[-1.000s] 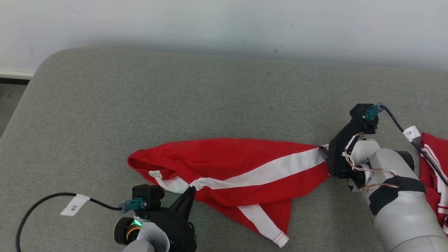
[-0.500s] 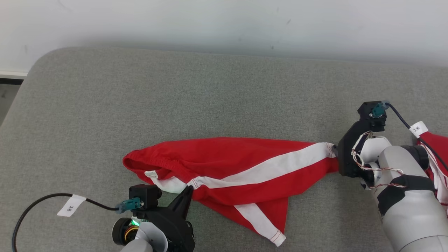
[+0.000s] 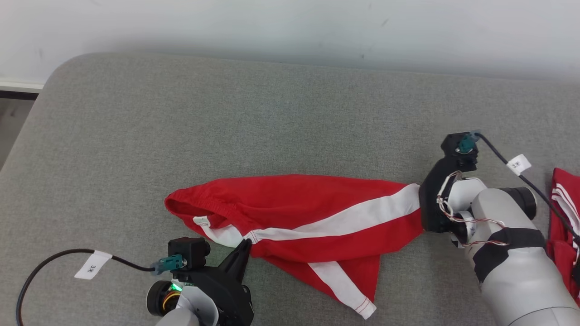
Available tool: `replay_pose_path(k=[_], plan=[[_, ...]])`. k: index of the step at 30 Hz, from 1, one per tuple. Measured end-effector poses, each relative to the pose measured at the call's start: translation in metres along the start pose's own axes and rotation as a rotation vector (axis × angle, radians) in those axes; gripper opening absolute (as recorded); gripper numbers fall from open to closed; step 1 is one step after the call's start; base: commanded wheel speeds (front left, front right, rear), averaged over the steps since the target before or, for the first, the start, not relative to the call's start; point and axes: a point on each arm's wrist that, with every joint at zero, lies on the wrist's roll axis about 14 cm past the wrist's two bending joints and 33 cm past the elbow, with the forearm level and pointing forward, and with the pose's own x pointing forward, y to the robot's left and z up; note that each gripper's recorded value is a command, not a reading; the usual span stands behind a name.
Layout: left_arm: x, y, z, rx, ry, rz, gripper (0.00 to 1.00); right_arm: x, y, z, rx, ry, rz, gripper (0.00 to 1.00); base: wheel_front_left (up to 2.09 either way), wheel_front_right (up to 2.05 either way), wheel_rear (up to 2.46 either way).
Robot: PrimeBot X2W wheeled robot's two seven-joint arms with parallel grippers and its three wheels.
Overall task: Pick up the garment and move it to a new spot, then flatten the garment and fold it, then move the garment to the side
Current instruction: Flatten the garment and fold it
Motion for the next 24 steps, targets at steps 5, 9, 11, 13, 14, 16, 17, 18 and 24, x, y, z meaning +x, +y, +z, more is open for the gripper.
replay_pose_path(k=[5,9,11,13,14,16,17,18,24], plan=[[0.000,0.001,0.002,-0.001,-0.008,0.002,0.00,-0.001,0.007,0.000,-0.042,-0.002,0.008,0.00,0.00,0.00,0.00],[0.002,-0.001,0.009,0.005,-0.036,-0.004,0.00,-0.005,0.001,0.017,-0.064,-0.129,-0.007,0.00,0.00,0.00,0.00],[0.002,-0.002,0.019,0.013,-0.078,-0.008,0.00,-0.012,-0.002,0.035,-0.073,-0.233,-0.016,0.00,0.00,0.00,0.00],[0.002,-0.007,0.045,0.024,-0.169,-0.025,0.00,-0.026,-0.004,0.062,-0.075,-0.383,-0.020,0.00,0.00,0.00,0.00],[0.001,-0.010,0.053,0.024,-0.200,-0.032,0.00,-0.031,-0.005,0.069,-0.076,-0.426,-0.022,0.00,0.00,0.00,0.00],[0.000,-0.014,0.068,0.026,-0.249,-0.046,0.00,-0.041,-0.008,0.081,-0.069,-0.501,-0.027,0.00,0.00,0.00,0.00],[-0.001,-0.017,0.078,0.023,-0.278,-0.057,0.00,-0.046,-0.010,0.087,-0.064,-0.534,-0.029,0.00,0.00,0.00,0.00],[-0.002,-0.021,0.089,0.011,-0.309,-0.074,0.00,-0.052,-0.012,0.093,-0.057,-0.569,-0.030,0.00,0.00,0.00,0.00],[0.003,-0.051,0.162,-0.063,-0.426,-0.188,0.00,-0.100,-0.031,0.148,-0.011,-0.805,-0.053,0.00,0.00,0.00,0.00]])
